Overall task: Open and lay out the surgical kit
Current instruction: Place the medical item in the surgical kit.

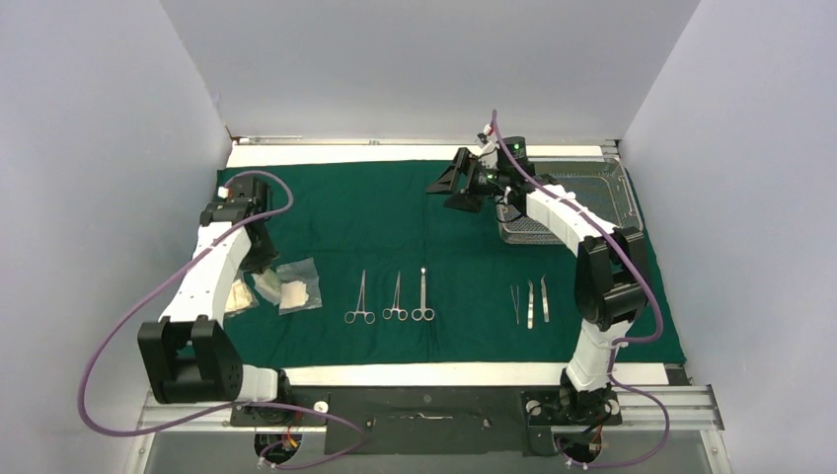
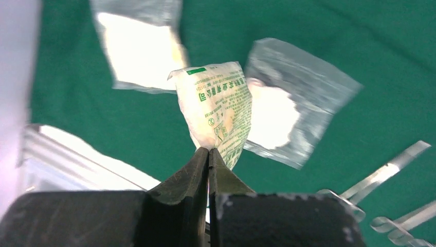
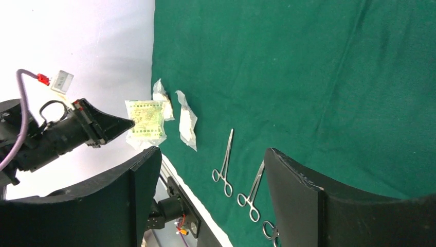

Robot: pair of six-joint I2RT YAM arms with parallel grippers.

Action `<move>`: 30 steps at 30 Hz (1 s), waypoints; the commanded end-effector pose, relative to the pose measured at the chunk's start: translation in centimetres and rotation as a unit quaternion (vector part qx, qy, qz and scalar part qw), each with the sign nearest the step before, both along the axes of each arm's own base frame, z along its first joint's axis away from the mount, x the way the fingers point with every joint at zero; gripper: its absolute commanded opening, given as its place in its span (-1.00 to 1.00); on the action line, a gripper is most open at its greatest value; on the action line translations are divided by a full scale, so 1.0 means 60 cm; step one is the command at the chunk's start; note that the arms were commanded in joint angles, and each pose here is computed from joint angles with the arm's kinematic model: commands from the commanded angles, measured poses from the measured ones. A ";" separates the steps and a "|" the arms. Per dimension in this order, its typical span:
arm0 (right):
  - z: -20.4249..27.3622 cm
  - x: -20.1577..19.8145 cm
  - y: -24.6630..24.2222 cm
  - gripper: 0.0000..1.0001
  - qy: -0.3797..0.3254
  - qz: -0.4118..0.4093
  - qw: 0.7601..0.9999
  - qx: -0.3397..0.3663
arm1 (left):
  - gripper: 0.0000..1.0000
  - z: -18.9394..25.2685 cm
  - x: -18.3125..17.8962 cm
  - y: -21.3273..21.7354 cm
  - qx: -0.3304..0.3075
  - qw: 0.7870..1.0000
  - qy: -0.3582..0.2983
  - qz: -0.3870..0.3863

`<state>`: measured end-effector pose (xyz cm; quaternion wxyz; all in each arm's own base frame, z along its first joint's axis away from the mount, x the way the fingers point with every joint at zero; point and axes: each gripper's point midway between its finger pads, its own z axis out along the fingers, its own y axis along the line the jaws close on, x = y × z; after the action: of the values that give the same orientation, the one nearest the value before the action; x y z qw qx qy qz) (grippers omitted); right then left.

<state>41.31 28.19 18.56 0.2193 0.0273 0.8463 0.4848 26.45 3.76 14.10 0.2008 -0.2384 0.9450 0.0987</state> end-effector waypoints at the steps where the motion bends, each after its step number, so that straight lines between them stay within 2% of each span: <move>1: 0.013 0.010 -0.011 0.40 -0.009 -0.003 1.000 0.006 | -1.00 0.020 0.004 0.083 0.150 0.987 0.043 0.033; 6: -0.001 0.013 -0.044 0.38 0.019 -0.024 0.999 -0.011 | -1.00 0.026 0.016 0.122 0.271 0.957 0.098 0.044; 13: -0.005 0.021 -0.076 0.37 0.027 -0.037 0.998 -0.038 | -1.00 -0.008 0.037 0.119 0.357 0.919 0.167 -0.003; 25: 0.000 0.029 -0.094 0.37 0.025 -0.050 0.997 -0.046 | -0.99 -0.047 0.031 0.086 0.357 0.909 0.206 -0.057; 28: -0.001 0.031 -0.095 0.37 0.025 -0.052 0.997 -0.046 | -0.78 -0.052 0.033 0.081 0.351 0.910 0.208 -0.073; 30: 0.000 0.032 -0.096 0.37 0.026 -0.052 0.997 -0.045 | -0.72 -0.057 0.034 0.078 0.350 0.908 0.214 -0.086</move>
<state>42.21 22.83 16.98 0.1962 0.0804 0.8758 0.4336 28.42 8.54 10.30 0.0715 -0.0649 0.8865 0.4526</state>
